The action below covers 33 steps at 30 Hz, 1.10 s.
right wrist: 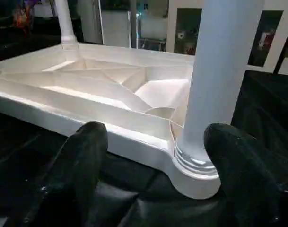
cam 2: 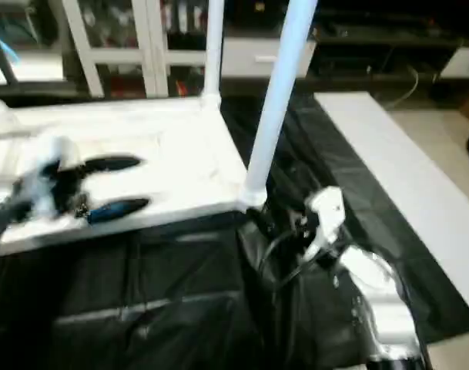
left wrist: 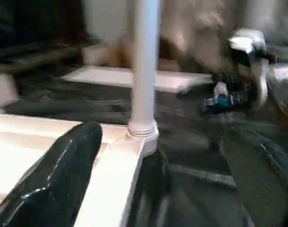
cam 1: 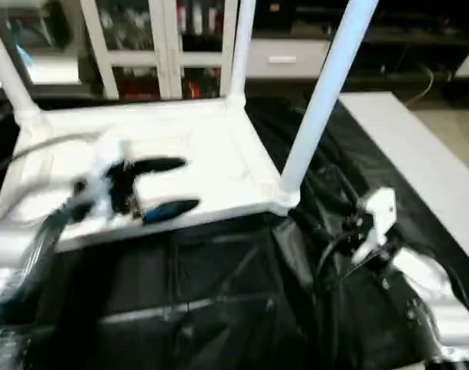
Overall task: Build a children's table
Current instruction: Rotate leg to tighten
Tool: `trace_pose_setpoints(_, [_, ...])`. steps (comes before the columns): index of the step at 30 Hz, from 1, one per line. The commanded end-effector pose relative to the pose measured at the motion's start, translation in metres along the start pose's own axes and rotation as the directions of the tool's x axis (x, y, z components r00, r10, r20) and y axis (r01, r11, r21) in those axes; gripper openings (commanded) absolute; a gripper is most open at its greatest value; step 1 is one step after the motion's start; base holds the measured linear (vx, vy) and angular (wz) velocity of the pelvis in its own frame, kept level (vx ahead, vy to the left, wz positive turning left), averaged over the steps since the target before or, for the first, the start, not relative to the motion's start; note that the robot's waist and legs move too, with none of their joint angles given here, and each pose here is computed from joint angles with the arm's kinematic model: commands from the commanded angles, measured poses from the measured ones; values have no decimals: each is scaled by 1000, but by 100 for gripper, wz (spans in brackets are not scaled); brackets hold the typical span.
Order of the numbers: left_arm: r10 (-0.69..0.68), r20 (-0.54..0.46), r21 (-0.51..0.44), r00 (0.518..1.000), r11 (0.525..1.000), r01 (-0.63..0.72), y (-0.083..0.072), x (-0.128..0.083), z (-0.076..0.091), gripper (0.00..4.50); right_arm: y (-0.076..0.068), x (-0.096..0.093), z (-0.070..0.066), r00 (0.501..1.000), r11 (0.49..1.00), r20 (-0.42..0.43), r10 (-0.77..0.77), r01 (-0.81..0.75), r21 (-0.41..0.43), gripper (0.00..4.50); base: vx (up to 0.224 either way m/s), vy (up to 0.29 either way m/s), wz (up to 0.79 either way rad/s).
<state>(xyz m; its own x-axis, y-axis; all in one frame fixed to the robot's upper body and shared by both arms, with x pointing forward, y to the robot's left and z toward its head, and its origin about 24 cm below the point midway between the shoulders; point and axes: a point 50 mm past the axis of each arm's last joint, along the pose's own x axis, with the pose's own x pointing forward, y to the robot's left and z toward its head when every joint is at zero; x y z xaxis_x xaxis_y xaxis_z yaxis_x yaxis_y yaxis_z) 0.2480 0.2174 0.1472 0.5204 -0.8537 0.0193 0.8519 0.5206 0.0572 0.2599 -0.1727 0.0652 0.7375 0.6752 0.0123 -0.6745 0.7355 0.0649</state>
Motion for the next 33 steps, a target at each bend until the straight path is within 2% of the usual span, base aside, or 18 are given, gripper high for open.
trace_pose_setpoints(1, [184,121,57,975,980,-192,-1,-13,17,446,0,3,2,1000,1000,12,9,-9,-6,364,0,0,0])
trace_pose_setpoints(3, [406,210,119,889,892,-435,-4,-35,16,446,1,7,2,1000,1000,21,11,-11,-1,364,0,0,0])
trace_pose_setpoints(4, [488,234,135,841,840,-525,-10,-46,13,446,2,9,1,1000,1000,23,17,-17,1,364,0,0,0])
trace_pose_setpoints(5, [520,236,138,821,819,-557,-14,-51,12,446,3,10,1,1000,1000,24,20,-21,2,364,0,0,0])
trace_pose_setpoints(6, [602,250,170,758,744,-647,-23,-60,10,446,4,12,0,999,1000,27,24,-24,4,364,0,0,0])
trace_pose_setpoints(9, [645,237,168,727,710,-684,-34,-66,5,446,5,13,-1,999,1000,34,26,-26,10,364,0,0,0])
trace_pose_setpoints(12, [783,240,162,574,550,-819,-61,-82,-9,446,7,13,-3,999,1000,40,20,-21,18,364,0,0,0])
trace_pose_setpoints(14, [806,245,169,539,511,-843,-65,-85,-11,446,7,12,-3,999,1000,41,16,-17,20,364,0,0,0])
trace_pose_setpoints(16, [854,269,194,445,405,-894,-68,-92,-13,446,7,10,-4,999,1000,42,9,-10,24,364,0,0,0])
trace_pose_setpoints(17, [857,270,200,439,396,-896,-68,-92,-13,446,7,10,-4,999,1000,42,9,-10,24,364,0,0,0])
trace_pose_setpoints(19, [896,286,287,338,257,-923,-66,-98,-12,446,8,8,-6,999,1000,43,5,-6,25,364,0,0,0])
trace_pose_setpoints(20, [904,286,307,319,229,-924,-65,-100,-11,446,8,8,-6,999,1000,43,3,-5,26,364,0,0,0])
trace_pose_setpoints(22, [926,294,307,235,141,-941,-62,-107,-10,446,6,8,-6,999,1000,45,-5,4,23,364,0,0,0])
trace_pose_setpoints(23, [926,294,307,235,141,-941,-62,-107,-10,446,6,8,-6,999,1000,45,-5,4,23,364,0,0,0])
trace_pose_setpoints(24, [942,280,290,183,99,-952,-56,-112,-13,446,5,8,-5,999,1000,46,-12,11,22,364,0,0,0])
trace_pose_setpoints(25, [947,277,288,160,77,-955,-52,-114,-13,446,5,7,-5,999,1000,47,-14,13,22,364,0,0,0])
trace_pose_setpoints(28, [958,253,276,136,64,-959,-44,-116,-16,446,5,7,-5,999,1000,46,-16,15,21,364,0,0,0])
trace_pose_setpoints(33, [964,213,218,159,112,-970,-23,-108,-18,446,5,7,-5,999,1000,49,-21,20,20,364,0,0,0])
